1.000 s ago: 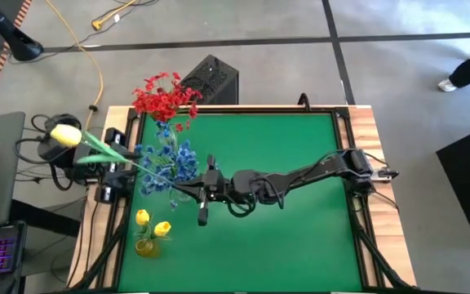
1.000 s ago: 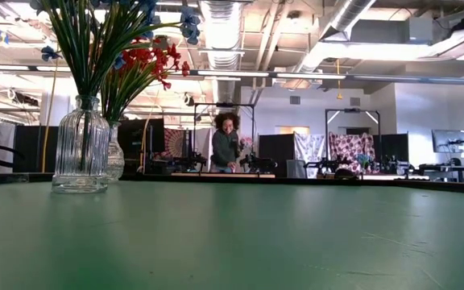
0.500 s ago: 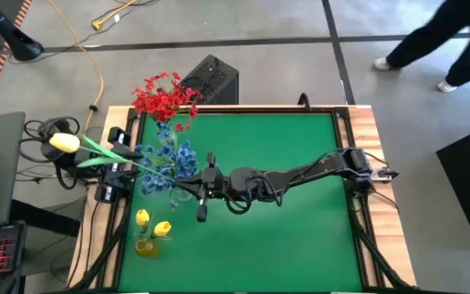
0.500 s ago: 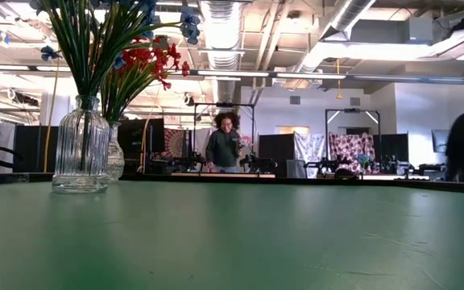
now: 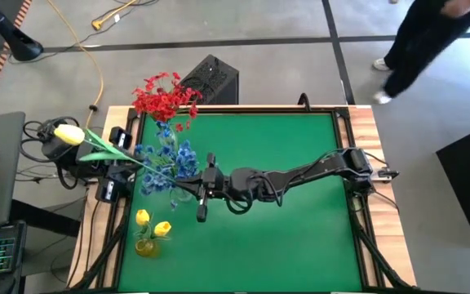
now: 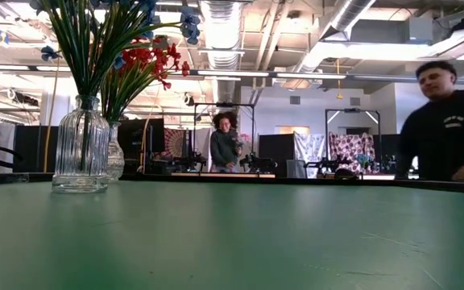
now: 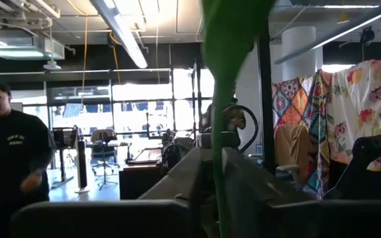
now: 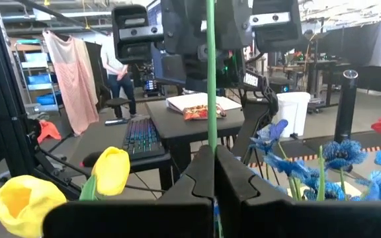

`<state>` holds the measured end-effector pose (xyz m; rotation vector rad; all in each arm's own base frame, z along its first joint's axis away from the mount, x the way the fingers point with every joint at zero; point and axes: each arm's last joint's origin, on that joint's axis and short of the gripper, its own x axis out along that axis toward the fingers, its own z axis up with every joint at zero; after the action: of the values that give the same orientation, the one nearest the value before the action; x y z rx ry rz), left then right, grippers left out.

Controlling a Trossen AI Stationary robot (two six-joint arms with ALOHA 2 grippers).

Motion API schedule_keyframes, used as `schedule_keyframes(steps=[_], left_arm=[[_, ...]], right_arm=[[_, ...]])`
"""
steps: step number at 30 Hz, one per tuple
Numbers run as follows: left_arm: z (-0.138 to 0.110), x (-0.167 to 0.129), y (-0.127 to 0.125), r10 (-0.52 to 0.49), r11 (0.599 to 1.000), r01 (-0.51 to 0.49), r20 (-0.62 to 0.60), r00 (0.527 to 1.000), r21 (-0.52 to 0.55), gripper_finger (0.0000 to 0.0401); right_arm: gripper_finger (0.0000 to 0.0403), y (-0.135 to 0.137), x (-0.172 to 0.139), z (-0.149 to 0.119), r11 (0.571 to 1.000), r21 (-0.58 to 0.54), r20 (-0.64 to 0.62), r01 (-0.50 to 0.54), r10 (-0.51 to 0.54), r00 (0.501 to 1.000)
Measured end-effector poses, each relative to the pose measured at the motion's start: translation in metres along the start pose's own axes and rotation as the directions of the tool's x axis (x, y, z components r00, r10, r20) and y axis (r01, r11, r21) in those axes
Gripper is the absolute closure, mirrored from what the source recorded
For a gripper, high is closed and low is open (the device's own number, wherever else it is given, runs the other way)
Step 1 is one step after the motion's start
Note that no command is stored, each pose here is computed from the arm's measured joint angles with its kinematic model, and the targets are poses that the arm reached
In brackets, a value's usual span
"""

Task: Sort flowers into vase by color
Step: Put the yellow flower into the yellow vase

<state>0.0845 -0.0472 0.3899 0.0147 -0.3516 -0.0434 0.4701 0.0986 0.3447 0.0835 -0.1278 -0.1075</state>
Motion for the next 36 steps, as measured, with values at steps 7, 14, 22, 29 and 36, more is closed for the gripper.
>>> schedule_keyframes(steps=[7,14,22,29,36], left_arm=[[0.0,0.0,0.0,-0.002,1.0,0.002,0.002,1.0,0.007,0.0397],[0.0,0.0,0.0,-0.012,1.0,0.012,0.003,1.0,0.008,0.04],[0.0,-0.001,0.0,-0.043,0.999,0.043,-0.05,0.998,-0.01,0.0401],[0.026,-0.007,0.009,-0.144,0.987,0.134,-0.123,0.982,-0.085,0.0401],[0.049,-0.022,0.013,-0.483,0.866,0.44,-0.17,0.859,-0.239,0.0401]], right_arm=[[0.0378,0.0,0.0,0.002,1.0,0.004,0.019,-0.001,0.001,1.0],[0.0356,0.0,0.0,0.002,1.0,0.003,0.018,0.0,0.0,1.0],[0.0273,0.002,-0.001,0.003,1.0,-0.025,0.027,-0.003,0.004,1.0],[0.0152,0.003,-0.004,0.002,0.999,-0.047,-0.033,-0.008,0.007,0.999],[0.0105,0.016,-0.018,0.007,0.995,-0.086,-0.149,-0.046,0.032,0.988]])
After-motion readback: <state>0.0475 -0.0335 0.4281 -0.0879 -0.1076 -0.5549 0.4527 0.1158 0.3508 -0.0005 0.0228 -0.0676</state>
